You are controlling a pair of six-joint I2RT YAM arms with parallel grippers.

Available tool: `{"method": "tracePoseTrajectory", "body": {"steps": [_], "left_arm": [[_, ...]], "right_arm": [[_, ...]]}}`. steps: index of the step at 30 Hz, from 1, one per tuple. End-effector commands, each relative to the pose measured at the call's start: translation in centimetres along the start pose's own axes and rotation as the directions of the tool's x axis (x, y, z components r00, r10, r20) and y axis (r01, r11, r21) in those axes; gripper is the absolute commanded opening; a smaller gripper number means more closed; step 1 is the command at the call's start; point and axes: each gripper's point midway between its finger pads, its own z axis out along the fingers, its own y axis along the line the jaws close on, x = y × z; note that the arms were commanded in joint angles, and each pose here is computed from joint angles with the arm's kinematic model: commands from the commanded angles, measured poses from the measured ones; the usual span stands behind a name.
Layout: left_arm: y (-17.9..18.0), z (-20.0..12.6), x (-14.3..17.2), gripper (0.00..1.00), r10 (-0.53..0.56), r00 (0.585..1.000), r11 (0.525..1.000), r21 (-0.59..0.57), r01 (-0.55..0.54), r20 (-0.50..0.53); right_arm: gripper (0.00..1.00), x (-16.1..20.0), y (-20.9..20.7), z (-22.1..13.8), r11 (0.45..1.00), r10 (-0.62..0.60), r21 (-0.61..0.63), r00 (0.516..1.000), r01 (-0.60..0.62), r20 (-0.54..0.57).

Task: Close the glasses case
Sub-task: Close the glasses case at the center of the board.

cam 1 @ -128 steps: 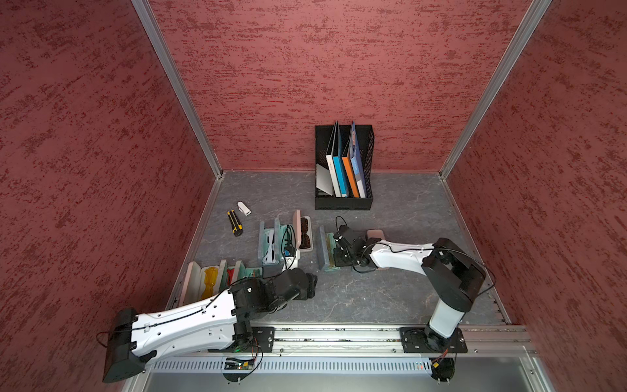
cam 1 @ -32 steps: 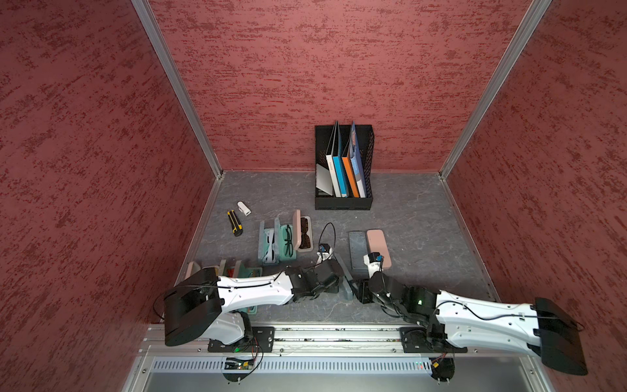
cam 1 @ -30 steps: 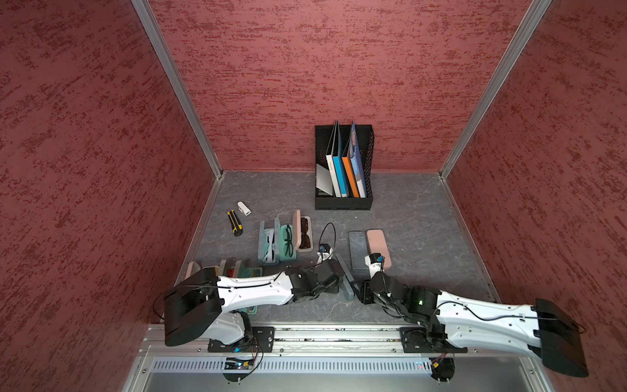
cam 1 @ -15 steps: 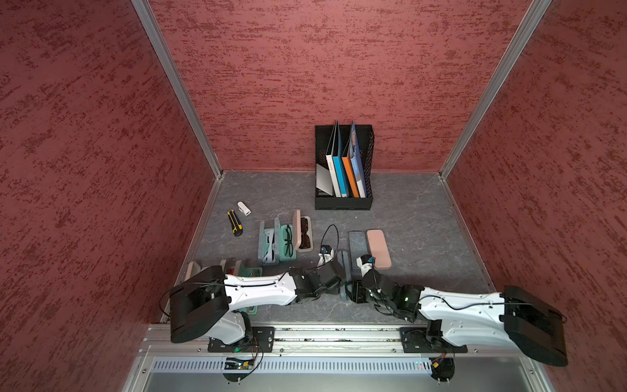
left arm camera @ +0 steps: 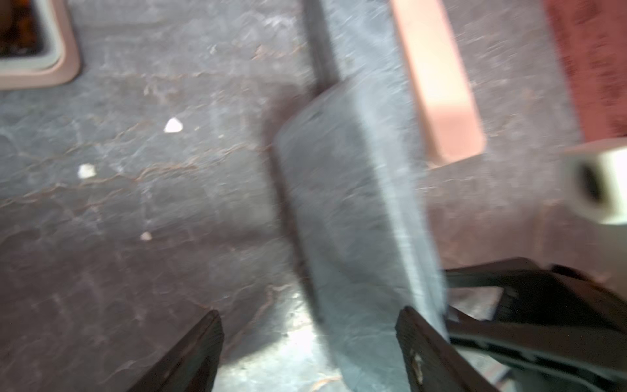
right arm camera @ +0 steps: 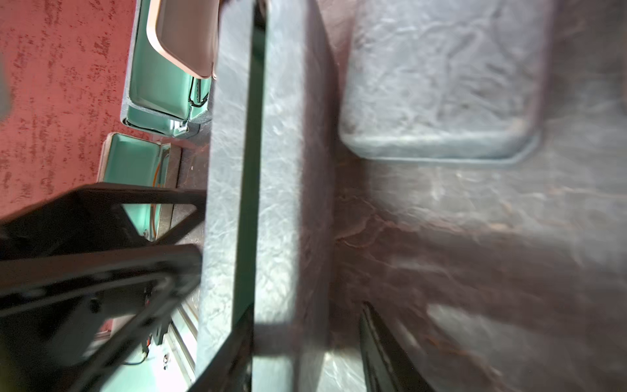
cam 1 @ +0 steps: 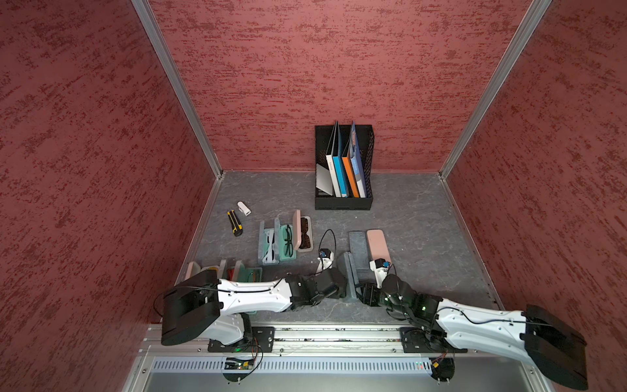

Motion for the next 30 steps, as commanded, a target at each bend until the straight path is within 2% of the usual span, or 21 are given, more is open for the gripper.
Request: {"method": "tracePoseTrajectory", "body": {"steps": [1,4,8,13,17,25,30], "left_arm": [[-1.6,-1.1,-1.4,0.85,-0.012,0.998,0.999,0.050,0.008,0.070],[-1.8,-1.4,-1.5,0.88,-0.003,0.997,0.998,0.055,-0.001,0.076],[-0.6,-0.8,-0.7,0.94,0.013,0.999,1.000,-0.018,-0.012,0.042],[2.0,0.3,0.4,0.99,-0.007,1.000,0.992,-0.123,0.007,-0.003],[3.8,0.8,1.1,1.00,-0.052,0.999,0.987,-0.153,0.050,-0.006],[4.6,1.0,0.6,1.00,-0.146,0.987,0.984,-0.096,0.151,0.064],[3.4,2.8,0.0,1.00,-0.120,0.993,0.986,-0.111,0.121,0.012]], "right_arm": [[0.49,1.0,-0.1,-0.1,0.999,0.008,-0.036,0.998,-0.010,-0.055],[0.52,1.1,1.1,0.3,0.996,0.008,-0.093,0.997,-0.016,-0.078],[0.57,1.6,0.7,1.8,0.998,0.022,-0.062,0.992,-0.030,-0.123],[0.58,2.9,-0.1,3.5,0.995,0.053,-0.075,0.985,-0.066,-0.166],[0.57,3.1,-0.4,3.9,0.993,0.069,-0.088,0.983,-0.085,-0.169],[0.58,2.6,-0.8,3.3,0.996,0.059,-0.049,0.984,-0.068,-0.169],[0.60,2.3,-1.7,1.2,0.999,0.045,0.011,0.985,-0.044,-0.167]]}}
